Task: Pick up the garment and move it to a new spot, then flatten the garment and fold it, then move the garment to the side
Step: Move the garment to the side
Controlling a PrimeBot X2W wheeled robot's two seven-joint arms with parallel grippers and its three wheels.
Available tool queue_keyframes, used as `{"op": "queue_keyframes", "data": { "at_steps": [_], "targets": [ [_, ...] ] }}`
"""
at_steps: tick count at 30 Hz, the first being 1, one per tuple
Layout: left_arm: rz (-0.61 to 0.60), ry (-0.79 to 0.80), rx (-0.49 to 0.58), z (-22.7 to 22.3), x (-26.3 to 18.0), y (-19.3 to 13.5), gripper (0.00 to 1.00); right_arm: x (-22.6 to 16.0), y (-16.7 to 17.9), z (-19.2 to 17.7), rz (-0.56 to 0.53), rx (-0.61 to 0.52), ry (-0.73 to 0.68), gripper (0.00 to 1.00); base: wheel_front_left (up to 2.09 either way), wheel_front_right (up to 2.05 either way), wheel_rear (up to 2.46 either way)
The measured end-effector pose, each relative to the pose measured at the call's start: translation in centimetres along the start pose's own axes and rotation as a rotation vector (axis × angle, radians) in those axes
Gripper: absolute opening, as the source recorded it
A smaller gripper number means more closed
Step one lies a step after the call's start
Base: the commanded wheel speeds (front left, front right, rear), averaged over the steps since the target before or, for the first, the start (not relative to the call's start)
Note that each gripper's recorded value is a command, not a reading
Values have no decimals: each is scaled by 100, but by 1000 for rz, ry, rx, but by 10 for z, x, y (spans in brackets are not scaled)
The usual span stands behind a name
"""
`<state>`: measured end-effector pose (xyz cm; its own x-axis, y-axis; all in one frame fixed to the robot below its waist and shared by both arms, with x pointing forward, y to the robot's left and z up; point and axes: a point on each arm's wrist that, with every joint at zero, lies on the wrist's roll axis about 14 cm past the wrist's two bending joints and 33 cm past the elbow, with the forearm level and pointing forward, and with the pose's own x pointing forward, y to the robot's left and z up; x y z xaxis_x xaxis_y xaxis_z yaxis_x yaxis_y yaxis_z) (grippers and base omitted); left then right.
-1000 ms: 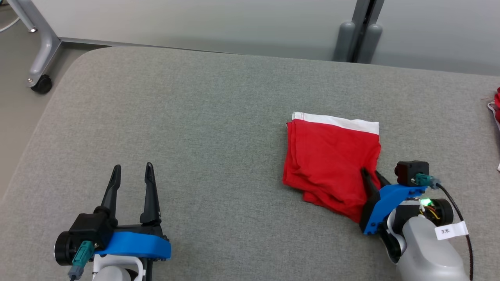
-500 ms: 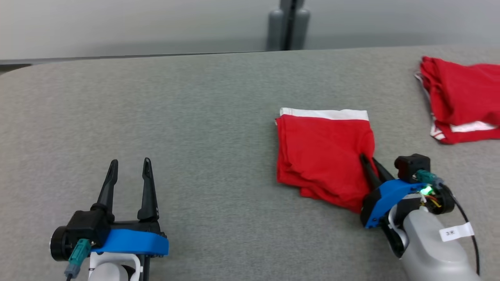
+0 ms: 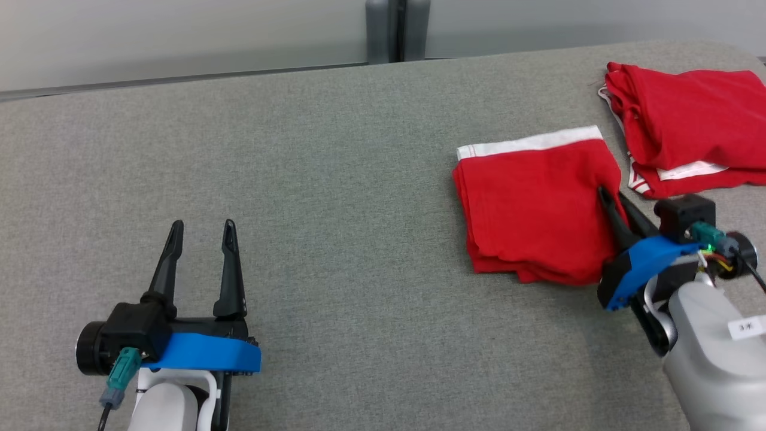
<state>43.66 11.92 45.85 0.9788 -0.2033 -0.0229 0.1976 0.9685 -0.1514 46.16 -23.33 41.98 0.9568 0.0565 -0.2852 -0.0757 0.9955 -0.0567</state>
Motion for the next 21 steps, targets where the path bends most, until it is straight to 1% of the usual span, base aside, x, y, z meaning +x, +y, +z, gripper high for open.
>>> {"op": "queue_keyframes", "data": {
  "at_steps": [5, 9, 13, 17, 19, 21],
  "targets": [
    [3, -9, -3, 1, 7, 2, 100, 29, 4, 41, 49, -93, -57, 0, 0, 0, 0],
    [2, -5, -10, -4, 16, 4, 100, 49, -16, 62, 37, -186, -55, 0, 0, 0, 0],
    [-2, 18, -18, -18, 26, 6, 100, 64, -53, 72, -17, -262, -23, 0, 0, 0, 0],
    [-2, 23, -16, -25, 36, 11, 100, 70, -100, 75, -96, -323, 24, 0, 0, 0, 0],
    [-2, 25, -12, -28, 40, 14, 100, 71, -124, 81, -142, -342, 36, 0, 0, 0, 0],
    [0, 31, -5, -32, 42, 17, 100, 72, -140, 83, -174, -354, 54, 0, 0, 0, 0]
  ]
}}
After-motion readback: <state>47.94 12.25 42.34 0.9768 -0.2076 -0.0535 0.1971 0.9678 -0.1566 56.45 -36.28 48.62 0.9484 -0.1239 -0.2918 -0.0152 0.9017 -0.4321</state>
